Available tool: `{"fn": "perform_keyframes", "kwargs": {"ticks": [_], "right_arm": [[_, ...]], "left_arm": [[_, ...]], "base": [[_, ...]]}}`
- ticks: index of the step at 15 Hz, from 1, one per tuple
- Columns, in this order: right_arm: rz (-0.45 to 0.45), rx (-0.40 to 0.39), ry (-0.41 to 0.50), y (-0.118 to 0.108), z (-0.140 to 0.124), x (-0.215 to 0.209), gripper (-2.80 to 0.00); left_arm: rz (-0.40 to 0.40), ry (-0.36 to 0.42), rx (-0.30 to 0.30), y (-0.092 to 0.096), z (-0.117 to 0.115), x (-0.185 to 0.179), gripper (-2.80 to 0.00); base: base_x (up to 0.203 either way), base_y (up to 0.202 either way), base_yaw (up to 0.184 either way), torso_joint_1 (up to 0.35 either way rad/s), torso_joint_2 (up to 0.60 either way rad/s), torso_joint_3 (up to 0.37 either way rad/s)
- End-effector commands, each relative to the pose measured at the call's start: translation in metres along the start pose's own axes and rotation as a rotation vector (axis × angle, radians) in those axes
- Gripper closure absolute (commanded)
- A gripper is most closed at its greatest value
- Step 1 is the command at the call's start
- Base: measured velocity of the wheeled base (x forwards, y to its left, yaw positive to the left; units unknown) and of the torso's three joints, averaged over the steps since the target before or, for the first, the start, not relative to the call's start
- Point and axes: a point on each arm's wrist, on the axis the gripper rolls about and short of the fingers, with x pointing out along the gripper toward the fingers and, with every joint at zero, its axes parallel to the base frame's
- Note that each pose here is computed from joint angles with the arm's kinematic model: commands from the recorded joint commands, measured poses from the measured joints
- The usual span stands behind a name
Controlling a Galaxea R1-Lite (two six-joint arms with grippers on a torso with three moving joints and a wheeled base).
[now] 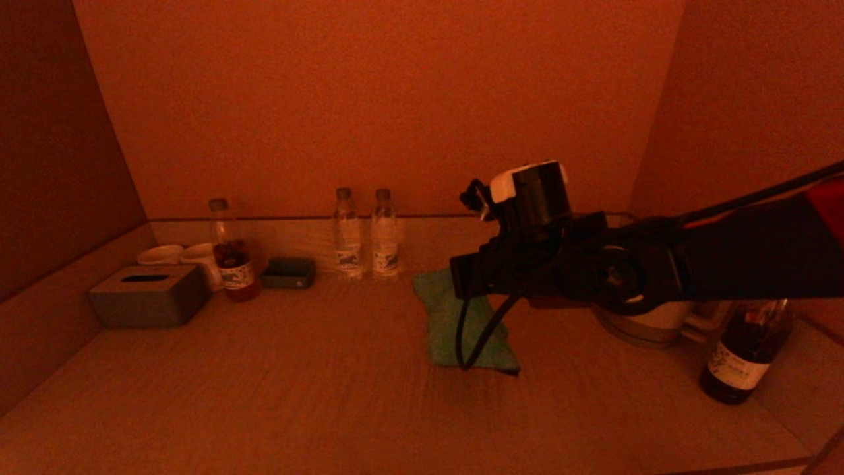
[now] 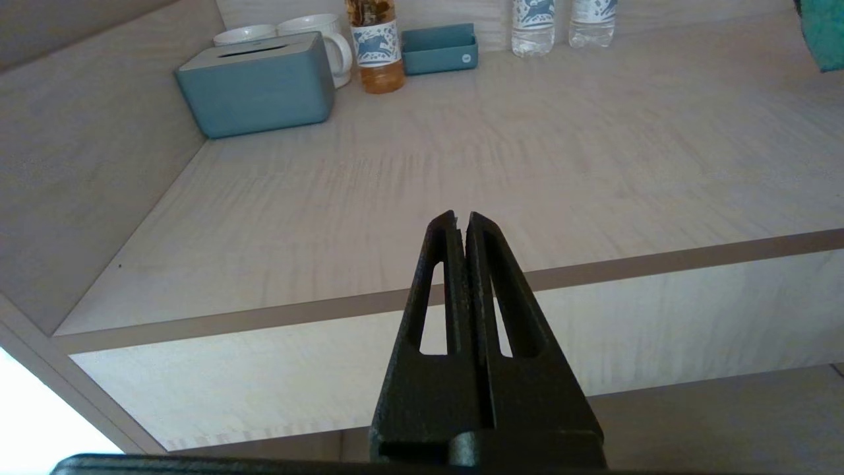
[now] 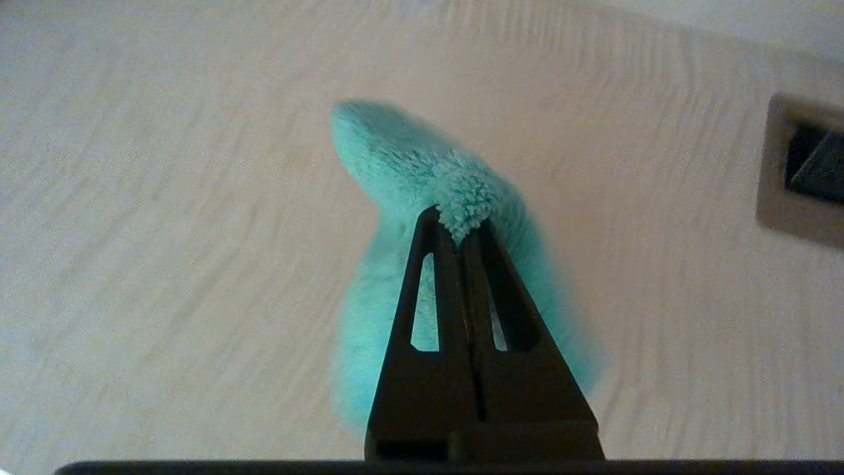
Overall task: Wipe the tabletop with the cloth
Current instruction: Sweep the stains on the table
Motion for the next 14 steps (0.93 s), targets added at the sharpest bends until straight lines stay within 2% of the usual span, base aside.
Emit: {"fn": "perform_keyframes", "kwargs": {"ticks": [1,9,13,14], "right_arm": [[0.015,-0.022,-0.054,0.009,0.018,0.029,0.0],[0.047,-0.116,-0.145,0.038,0.032,0.103,0.0],[0.057,-0.139,-0.175,0.047,0.028,0.12,0.0],[0.06,-0.151,-0.175,0.049,0.015,0.137,0.0]], "left_arm": [[-0.001,0.0,0.0,0.0,0.0,0.0,0.0],[0.0,0.0,0.0,0.0,0.0,0.0,0.0],[-0.001,0.0,0.0,0.0,0.0,0.0,0.0],[-0.001,0.0,0.0,0.0,0.0,0.0,0.0]], "base": [[0.0,0.0,0.0,0.0,0.0,0.0],[0.0,0.0,0.0,0.0,0.0,0.0],[0.0,0.0,0.0,0.0,0.0,0.0],[0.0,0.0,0.0,0.0,0.0,0.0]]}}
